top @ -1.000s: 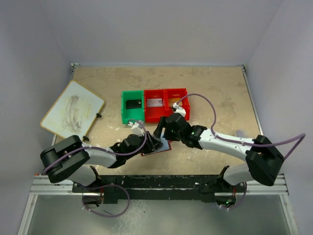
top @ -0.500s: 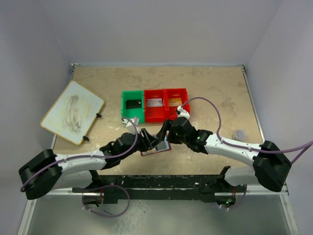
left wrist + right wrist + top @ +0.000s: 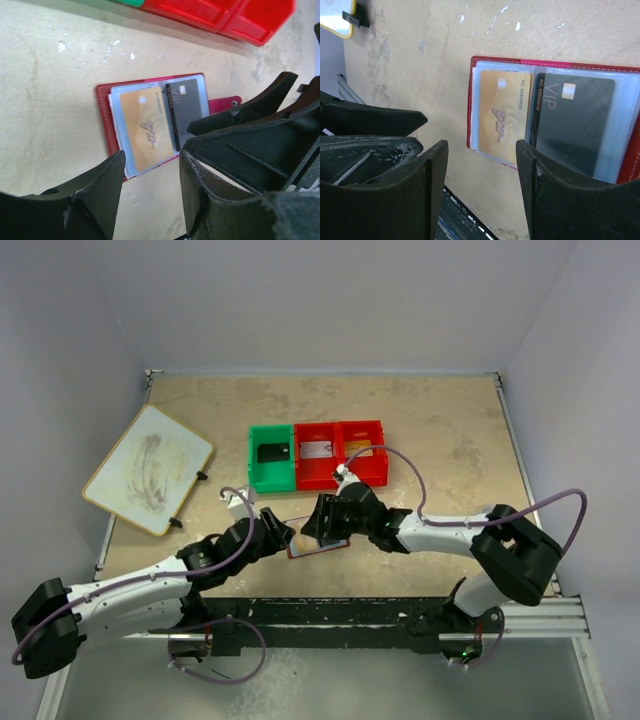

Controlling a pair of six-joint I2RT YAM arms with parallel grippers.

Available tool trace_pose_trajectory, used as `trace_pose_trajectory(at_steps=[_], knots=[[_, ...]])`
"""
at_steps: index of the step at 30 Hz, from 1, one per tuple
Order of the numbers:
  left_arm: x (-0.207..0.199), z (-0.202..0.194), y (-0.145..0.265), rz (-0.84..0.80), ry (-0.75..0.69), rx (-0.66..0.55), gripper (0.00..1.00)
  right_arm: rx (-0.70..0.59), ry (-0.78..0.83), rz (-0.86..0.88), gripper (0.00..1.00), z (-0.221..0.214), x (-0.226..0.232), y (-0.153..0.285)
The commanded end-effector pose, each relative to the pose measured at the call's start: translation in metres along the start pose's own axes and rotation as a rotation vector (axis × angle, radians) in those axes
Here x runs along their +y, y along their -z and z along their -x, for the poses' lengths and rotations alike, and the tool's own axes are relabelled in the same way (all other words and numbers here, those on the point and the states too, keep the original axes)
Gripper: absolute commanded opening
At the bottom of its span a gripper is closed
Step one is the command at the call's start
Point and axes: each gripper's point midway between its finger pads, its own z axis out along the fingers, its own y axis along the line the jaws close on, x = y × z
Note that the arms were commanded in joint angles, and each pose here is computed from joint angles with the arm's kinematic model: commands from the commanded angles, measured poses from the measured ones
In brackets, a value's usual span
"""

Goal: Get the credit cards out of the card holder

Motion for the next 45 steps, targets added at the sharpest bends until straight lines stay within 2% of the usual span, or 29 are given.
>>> trace_pose_trajectory(at_steps=[1,6,12,18,24,28,36,41,45], knots=[[0.009,0.008,0.001,0.062,0.010,-0.037,0.45,0.005,0.066,0.115,0.59,0.011,0.031,-0.009],[-0.006,0.007,-0.002,0.026,0.007,-0.016,0.45,0.065,0.056,0.051,0.59,-0.004,0.012,-0.025],[-0.022,0.001,-0.012,-0.012,-0.007,0.021,0.45,0.059,0.070,-0.076,0.59,-0.008,-0.019,-0.028],[-0.024,-0.008,-0.025,-0.004,-0.026,0.046,0.42,0.062,-0.024,-0.048,0.53,-0.024,-0.031,-0.031],[0.004,-0.024,-0.037,0.114,-0.102,0.087,0.32,0.048,-0.137,0.038,0.47,-0.035,-0.036,-0.027],[0.002,-0.032,-0.041,0.090,-0.098,0.112,0.28,0.058,-0.170,0.043,0.42,-0.040,-0.041,-0.026],[0.014,-0.043,-0.043,0.125,-0.139,0.157,0.18,-0.004,-0.241,0.141,0.33,-0.036,-0.036,-0.010],[0.016,-0.056,-0.042,0.101,-0.184,0.218,0.15,0.044,-0.250,0.190,0.28,-0.045,-0.032,-0.011],[0.012,-0.062,-0.041,0.073,-0.209,0.256,0.13,0.015,-0.323,0.249,0.22,-0.047,-0.030,-0.004]])
